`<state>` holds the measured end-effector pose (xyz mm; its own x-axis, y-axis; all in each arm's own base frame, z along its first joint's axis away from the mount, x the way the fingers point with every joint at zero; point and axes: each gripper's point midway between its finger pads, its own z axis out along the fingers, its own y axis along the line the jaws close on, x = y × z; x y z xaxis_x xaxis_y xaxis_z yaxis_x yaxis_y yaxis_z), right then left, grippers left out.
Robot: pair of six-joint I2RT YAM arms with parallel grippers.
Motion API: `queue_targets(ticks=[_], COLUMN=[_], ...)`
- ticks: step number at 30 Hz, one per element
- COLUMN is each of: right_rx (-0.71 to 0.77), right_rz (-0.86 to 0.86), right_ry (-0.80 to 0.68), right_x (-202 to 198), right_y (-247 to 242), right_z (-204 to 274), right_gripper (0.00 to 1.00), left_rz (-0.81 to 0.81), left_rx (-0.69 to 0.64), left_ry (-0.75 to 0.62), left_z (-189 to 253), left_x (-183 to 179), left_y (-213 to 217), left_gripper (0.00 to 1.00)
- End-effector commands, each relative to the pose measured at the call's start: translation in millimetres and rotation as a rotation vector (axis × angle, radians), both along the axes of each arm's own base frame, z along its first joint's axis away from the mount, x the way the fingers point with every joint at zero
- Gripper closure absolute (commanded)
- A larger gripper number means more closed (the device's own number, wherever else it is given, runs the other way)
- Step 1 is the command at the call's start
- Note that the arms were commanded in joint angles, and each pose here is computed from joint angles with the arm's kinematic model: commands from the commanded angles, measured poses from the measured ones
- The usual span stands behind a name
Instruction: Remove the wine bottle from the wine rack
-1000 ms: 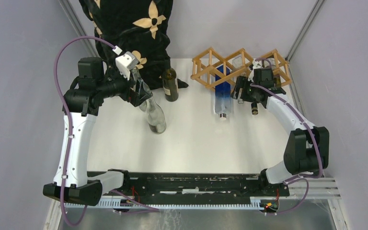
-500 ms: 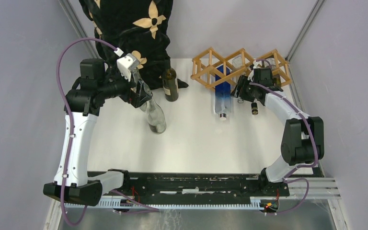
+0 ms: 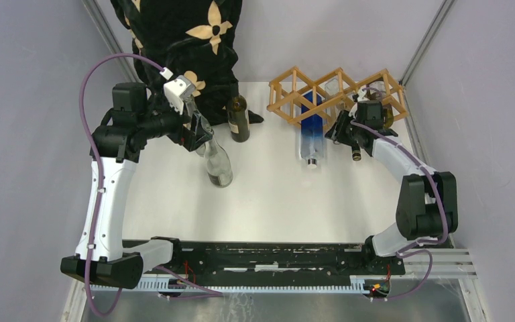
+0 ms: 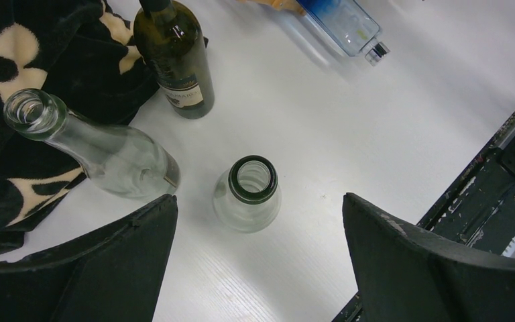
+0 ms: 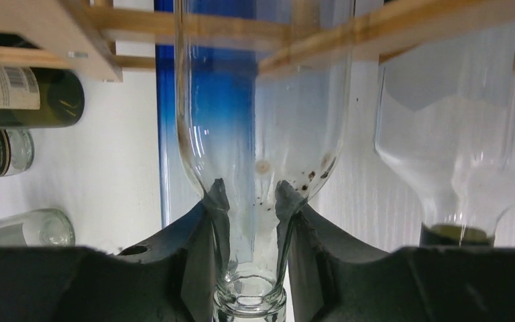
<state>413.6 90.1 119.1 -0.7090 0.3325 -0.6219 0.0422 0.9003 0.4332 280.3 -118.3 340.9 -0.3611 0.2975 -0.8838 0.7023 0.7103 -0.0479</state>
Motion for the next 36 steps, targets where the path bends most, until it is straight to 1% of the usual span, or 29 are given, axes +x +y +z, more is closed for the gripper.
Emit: queue_targets(ticks=[1,8,12,19,23,27,30,36], right_rx=[0.025,0.073,0.111,0.154,0.193,0.249,0.275,0.34], right_rz=[-0.042,-0.063,-0.059,-0.066,-0.062,-0.013,0.018,0.102], right_ry=[-0.153,-0.203,-0.226,-0.261,-0.296,-0.32,-0.323,-0.331], right_x=[-4,-46,-73,-104,-119,-134,-145,-168], right_y=[-4,-4,-2,0,2,13,19,34], right_z=[40,44,49,62,76,92,97,109], right_gripper=[1.0,1.0,1.0,1.0,1.0,1.0,1.0,1.0], left_rz=[-0.028,-0.039,-0.046,-0.068,-0.116,-0.196,-0.278,-0.429], left_rx=[0.004,0.001,0.012,0.008,0.007,0.017,0.057,0.221], left_ry=[-0.09,-0.091,-0.108,-0.139,-0.158,-0.169,-0.193,-0.287], left_z=[16,15,16,22,21,16,11,-2], left_x=[0,-3,-3,-4,-9,-17,-24,-37], left_y=[0,-2,-1,-4,-8,-16,-28,-58], left_gripper=[0.03,0.03,0.01,0.01,0.03,0.03,0.02,0.0])
